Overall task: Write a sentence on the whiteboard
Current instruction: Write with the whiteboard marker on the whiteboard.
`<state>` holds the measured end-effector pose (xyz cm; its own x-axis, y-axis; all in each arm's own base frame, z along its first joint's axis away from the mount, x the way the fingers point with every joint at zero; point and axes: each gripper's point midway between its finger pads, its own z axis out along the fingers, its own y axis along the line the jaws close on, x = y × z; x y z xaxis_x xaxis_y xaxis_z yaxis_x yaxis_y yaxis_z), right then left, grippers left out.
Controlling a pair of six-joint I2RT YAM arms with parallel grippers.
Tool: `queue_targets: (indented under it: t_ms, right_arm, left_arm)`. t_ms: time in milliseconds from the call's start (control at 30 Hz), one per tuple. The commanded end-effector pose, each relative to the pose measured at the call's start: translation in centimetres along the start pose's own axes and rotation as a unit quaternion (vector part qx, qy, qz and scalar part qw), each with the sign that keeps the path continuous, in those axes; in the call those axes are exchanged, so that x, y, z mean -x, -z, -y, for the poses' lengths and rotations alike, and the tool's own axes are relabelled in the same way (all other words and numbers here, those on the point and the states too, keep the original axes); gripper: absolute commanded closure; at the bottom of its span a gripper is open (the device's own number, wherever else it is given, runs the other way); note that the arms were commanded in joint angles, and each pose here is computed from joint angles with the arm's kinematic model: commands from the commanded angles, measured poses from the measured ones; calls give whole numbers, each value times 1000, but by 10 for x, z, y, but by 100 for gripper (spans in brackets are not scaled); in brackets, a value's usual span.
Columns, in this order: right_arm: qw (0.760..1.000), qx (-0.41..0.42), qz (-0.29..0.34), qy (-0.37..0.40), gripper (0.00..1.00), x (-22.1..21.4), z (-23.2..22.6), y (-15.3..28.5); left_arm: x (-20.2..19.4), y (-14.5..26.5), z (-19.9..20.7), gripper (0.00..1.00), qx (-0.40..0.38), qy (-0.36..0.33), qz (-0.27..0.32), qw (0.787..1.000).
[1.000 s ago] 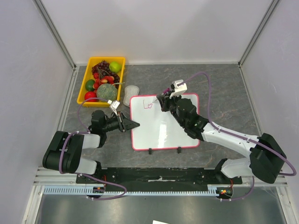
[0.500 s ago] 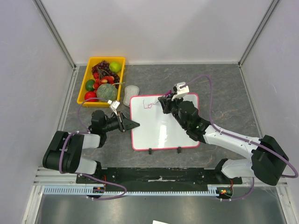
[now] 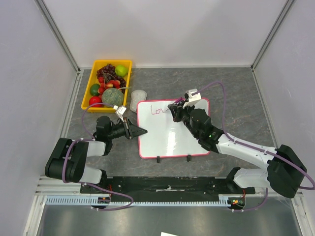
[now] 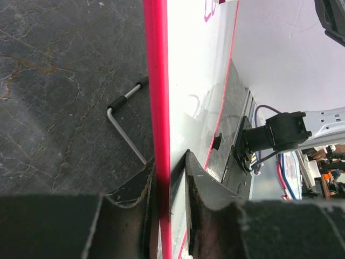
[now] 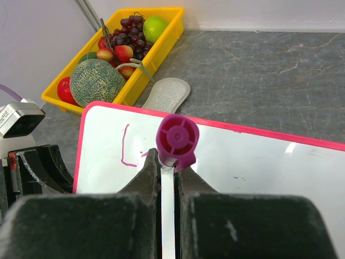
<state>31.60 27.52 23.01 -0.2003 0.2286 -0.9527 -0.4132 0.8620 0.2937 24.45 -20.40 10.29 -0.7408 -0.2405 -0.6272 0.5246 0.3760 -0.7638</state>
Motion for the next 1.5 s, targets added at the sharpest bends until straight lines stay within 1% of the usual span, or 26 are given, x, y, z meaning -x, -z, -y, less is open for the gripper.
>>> queue_targets:
  t_ms: [0,467,933,1133,1300,1467]
  right_arm:
    - [999,-30,-7,11,100,-5,15,2]
    - [999,-47,21,10,100,22,17,-6]
    - [999,-35,25,8,100,30,7,-18]
    - [999,-31,23,6,100,29,6,-15]
    - [999,-17,42,-6,100,42,4,-4]
    - [999,-7,46,-7,100,47,2,3]
  left_arm:
    - [3,-2,-4,98,3,-26,6,1000]
    - [3,-2,-4,98,3,-27,6,1000]
    - [3,-2,-4,98,3,-26,5,1000]
    - [3,-1,-4,98,4,-25,6,1000]
    - [3,-2,-4,98,3,-26,5,1000]
    - [3,-1,-4,98,3,-26,5,1000]
